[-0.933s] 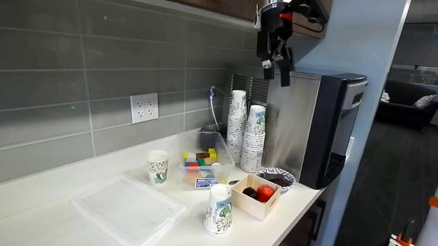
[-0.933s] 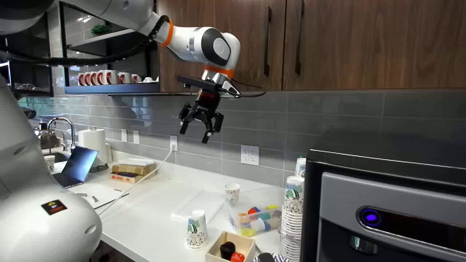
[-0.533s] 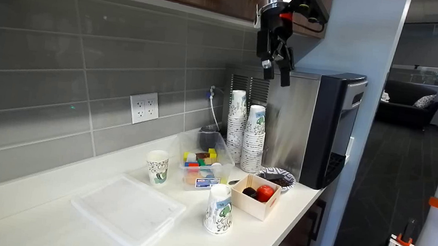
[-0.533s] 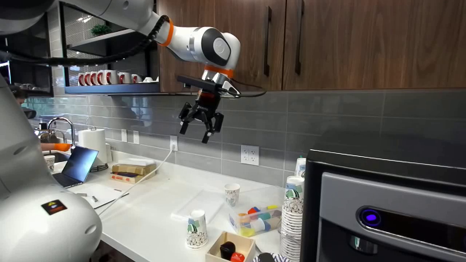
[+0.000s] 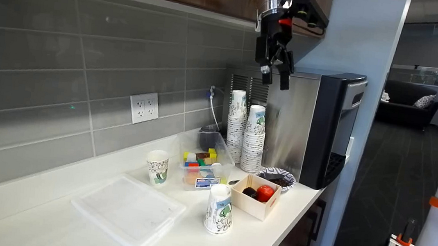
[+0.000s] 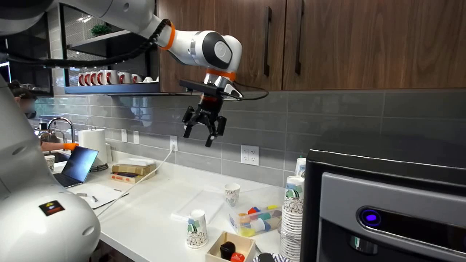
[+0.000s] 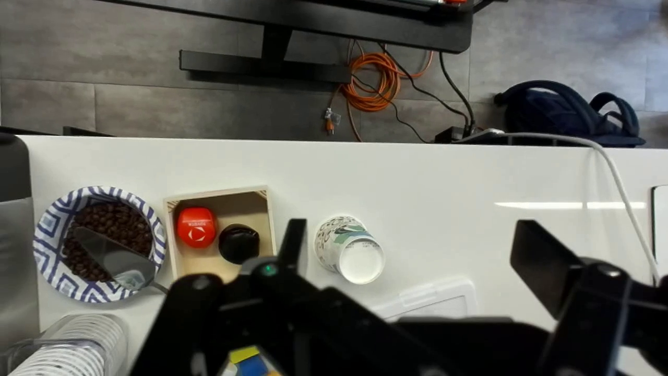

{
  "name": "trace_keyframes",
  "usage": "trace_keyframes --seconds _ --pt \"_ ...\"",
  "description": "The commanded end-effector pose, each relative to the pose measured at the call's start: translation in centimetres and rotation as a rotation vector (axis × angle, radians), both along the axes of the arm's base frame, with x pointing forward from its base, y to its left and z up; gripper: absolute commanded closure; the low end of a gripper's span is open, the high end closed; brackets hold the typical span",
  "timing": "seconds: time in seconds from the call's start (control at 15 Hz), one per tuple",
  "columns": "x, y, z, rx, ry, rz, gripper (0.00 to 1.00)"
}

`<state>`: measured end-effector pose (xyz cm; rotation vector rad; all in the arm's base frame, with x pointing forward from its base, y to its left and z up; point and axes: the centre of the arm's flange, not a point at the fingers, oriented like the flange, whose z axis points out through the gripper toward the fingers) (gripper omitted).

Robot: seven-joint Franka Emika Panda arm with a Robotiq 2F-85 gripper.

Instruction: Pick up the objects from the white bowl and put them in the colorless bowl

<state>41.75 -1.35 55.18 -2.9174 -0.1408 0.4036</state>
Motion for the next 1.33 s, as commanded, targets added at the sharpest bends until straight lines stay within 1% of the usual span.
trace_keyframes --seconds 0.0,0.4,0.67,0.8,1.07,1.27 --pt "-0.8 -1.5 -3.4 -0.047 -0.061 -0.092 0.00" --pt "-0.2 -4.4 -10.7 -0.108 -0.172 -0.213 0.00" --pt "-0.2 -6.1 -16.2 -0.126 -0.177 -0.261 0.00" --pt "-0.1 -6.9 -18.8 -0.121 -0.192 -0.272 0.00" --pt "0.4 -7.9 -23.4 -0.137 -0.212 -0.284 0.00" --pt "0.7 -8.0 -27.1 -0.150 -0.190 -0.266 0.00"
